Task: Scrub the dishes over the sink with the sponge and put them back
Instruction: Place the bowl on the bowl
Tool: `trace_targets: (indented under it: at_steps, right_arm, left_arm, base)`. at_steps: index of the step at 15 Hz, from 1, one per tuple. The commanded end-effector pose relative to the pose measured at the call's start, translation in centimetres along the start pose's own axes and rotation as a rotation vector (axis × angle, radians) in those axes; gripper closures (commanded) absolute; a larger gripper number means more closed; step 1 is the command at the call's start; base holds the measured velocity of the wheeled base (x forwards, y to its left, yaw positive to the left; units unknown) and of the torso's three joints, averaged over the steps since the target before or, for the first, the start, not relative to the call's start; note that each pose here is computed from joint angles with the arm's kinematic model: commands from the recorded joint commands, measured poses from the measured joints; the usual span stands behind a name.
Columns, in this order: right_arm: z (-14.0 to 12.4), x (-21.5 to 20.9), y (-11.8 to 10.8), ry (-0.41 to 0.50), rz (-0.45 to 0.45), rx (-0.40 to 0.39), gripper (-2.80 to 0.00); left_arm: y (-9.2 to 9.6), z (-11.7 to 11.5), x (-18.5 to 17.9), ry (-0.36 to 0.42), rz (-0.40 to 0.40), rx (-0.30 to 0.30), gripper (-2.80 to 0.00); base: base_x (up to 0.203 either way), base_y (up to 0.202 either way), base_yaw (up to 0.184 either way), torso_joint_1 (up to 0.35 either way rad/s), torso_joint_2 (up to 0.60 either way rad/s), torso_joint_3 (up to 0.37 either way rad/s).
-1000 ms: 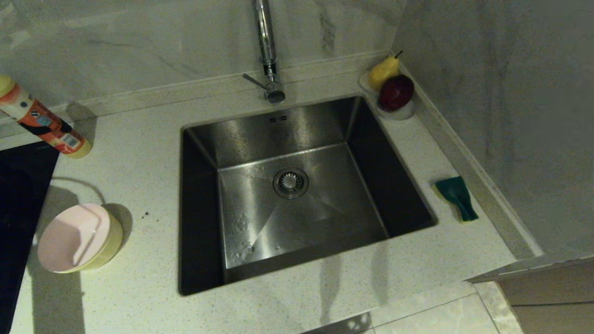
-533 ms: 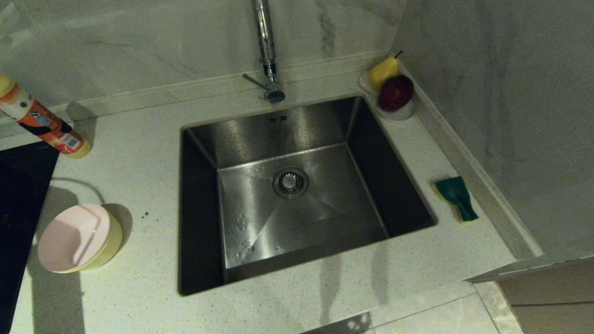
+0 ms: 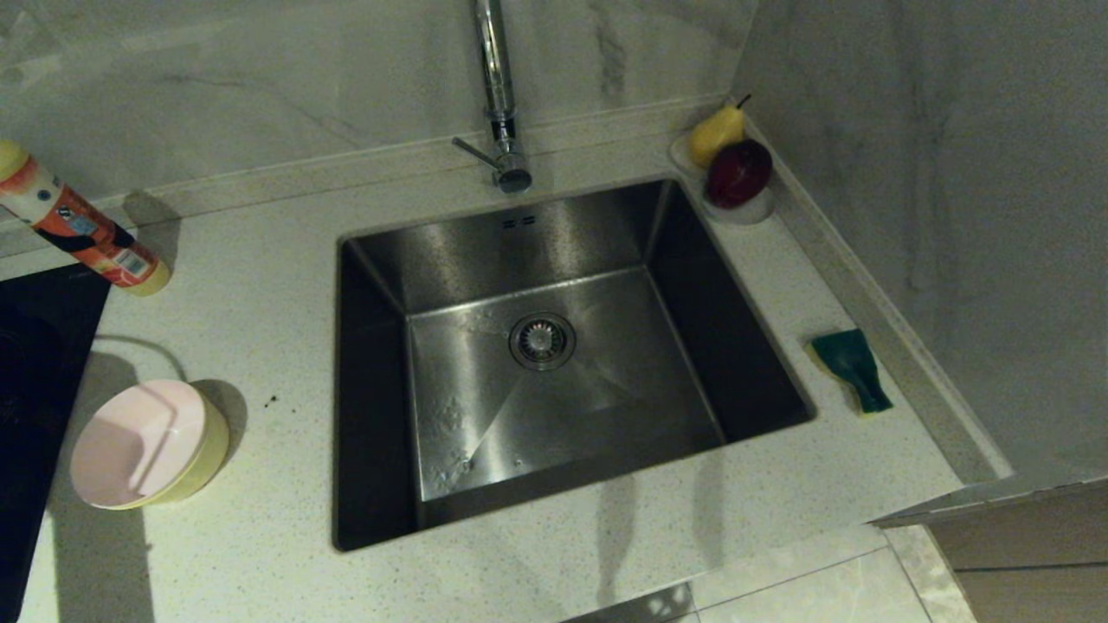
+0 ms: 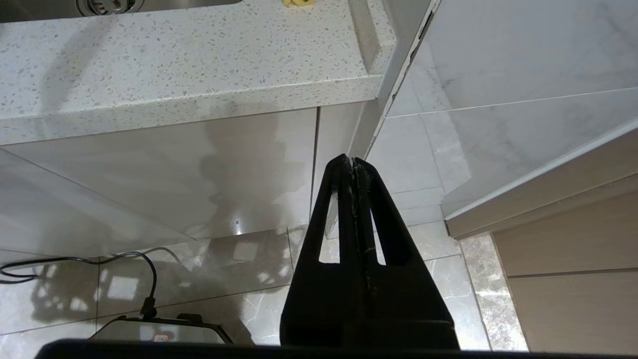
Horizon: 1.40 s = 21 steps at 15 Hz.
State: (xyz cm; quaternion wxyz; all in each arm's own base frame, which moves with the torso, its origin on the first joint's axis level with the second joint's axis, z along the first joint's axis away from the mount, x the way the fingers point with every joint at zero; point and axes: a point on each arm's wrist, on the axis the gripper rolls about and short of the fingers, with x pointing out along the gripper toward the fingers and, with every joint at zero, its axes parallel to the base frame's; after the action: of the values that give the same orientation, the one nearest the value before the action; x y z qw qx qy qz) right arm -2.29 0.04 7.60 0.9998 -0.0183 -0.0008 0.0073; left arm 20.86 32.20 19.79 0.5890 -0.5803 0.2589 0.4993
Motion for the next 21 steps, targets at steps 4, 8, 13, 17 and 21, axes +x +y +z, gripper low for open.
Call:
trace_targets:
  at_steps: [4, 8, 13, 17, 21]
  right_arm:
    - [0.0, 0.0, 0.0, 0.001, 0.001, 0.0, 0.0]
    - [0.0, 0.0, 0.0, 0.001, 0.001, 0.0, 0.0]
    - [0.0, 0.0, 0.0, 0.001, 0.001, 0.0, 0.0]
    - [0.0, 0.0, 0.0, 0.001, 0.001, 0.0, 0.0]
    - [0.0, 0.0, 0.0, 0.001, 0.001, 0.0, 0.0]
  left_arm:
    - [0.2, 0.2, 1.3, -0.004, 0.046, -0.009, 0.0]
    - [0.2, 0.3, 1.7, -0.001, 0.052, -0.01, 0.0]
    - [-0.1, 0.4, 0.9, -0.023, 0.039, -0.006, 0.0]
    - [-0.1, 0.2, 0.0, -0.03, 0.026, 0.012, 0.0]
    - [-0.3, -0.6, -4.0, -0.061, -0.058, 0.053, 0.0]
  base:
    - [0.0, 0.0, 0.0, 0.0, 0.0, 0.0]
    - [0.0, 0.0, 0.0, 0.0, 0.0, 0.0]
    - [0.0, 0.0, 0.0, 0.0, 0.0, 0.0]
    - [0.0, 0.0, 0.0, 0.0, 0.0, 0.0]
    - [0.0, 0.0, 0.0, 0.0, 0.0, 0.0]
